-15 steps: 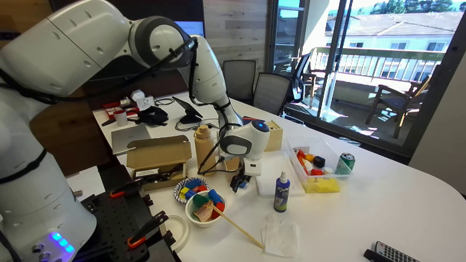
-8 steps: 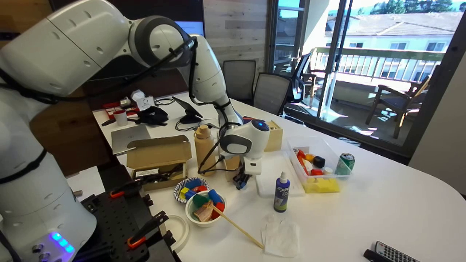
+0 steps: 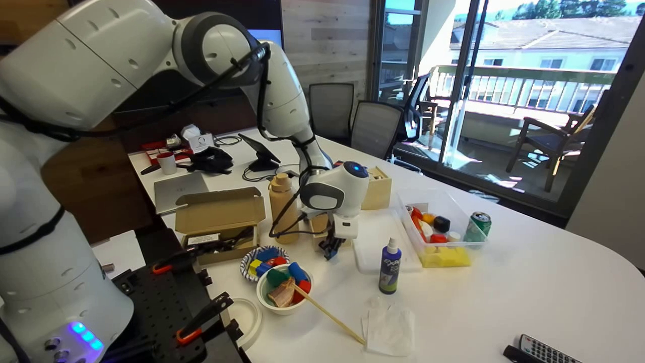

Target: Pick up the blue block on the counter, put it in the white plate on the right, put the clear cap on the blue bottle and use the napkin to wipe the inside of the wooden box

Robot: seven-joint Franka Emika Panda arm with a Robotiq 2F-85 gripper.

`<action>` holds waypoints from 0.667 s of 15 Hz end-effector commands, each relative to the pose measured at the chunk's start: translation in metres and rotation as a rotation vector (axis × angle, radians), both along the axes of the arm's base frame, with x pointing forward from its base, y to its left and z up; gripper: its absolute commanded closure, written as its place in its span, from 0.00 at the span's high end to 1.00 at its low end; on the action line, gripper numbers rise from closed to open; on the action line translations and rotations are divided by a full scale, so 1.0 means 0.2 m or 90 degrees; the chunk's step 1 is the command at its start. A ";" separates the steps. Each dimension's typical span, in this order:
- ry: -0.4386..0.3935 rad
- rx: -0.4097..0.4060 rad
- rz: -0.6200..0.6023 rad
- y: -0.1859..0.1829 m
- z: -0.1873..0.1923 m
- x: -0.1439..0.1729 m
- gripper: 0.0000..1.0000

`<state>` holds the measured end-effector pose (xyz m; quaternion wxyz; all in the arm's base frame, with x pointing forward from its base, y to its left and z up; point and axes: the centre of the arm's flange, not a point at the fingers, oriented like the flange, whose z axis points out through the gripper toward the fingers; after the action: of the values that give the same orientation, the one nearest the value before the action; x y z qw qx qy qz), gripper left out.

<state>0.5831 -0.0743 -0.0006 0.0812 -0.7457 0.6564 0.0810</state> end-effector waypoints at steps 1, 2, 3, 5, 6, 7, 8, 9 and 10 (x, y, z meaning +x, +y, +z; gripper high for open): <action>-0.002 -0.023 -0.029 0.12 0.33 -0.26 0.08; -0.005 -0.031 -0.037 0.14 0.38 -0.31 0.08; -0.002 -0.039 -0.049 0.15 0.42 -0.36 0.08; 0.005 -0.047 -0.073 0.21 0.49 -0.48 0.08; 0.010 -0.045 -0.084 0.23 0.50 -0.55 0.08; 0.016 -0.047 -0.098 0.24 0.49 -0.62 0.08; 0.019 -0.056 -0.114 0.25 0.47 -0.69 0.08; 0.020 -0.063 -0.128 0.25 0.47 -0.76 0.08; 0.020 -0.074 -0.144 0.24 0.45 -0.83 0.08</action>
<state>0.4658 -0.0308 0.0763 0.0429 -0.6968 0.7135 0.0602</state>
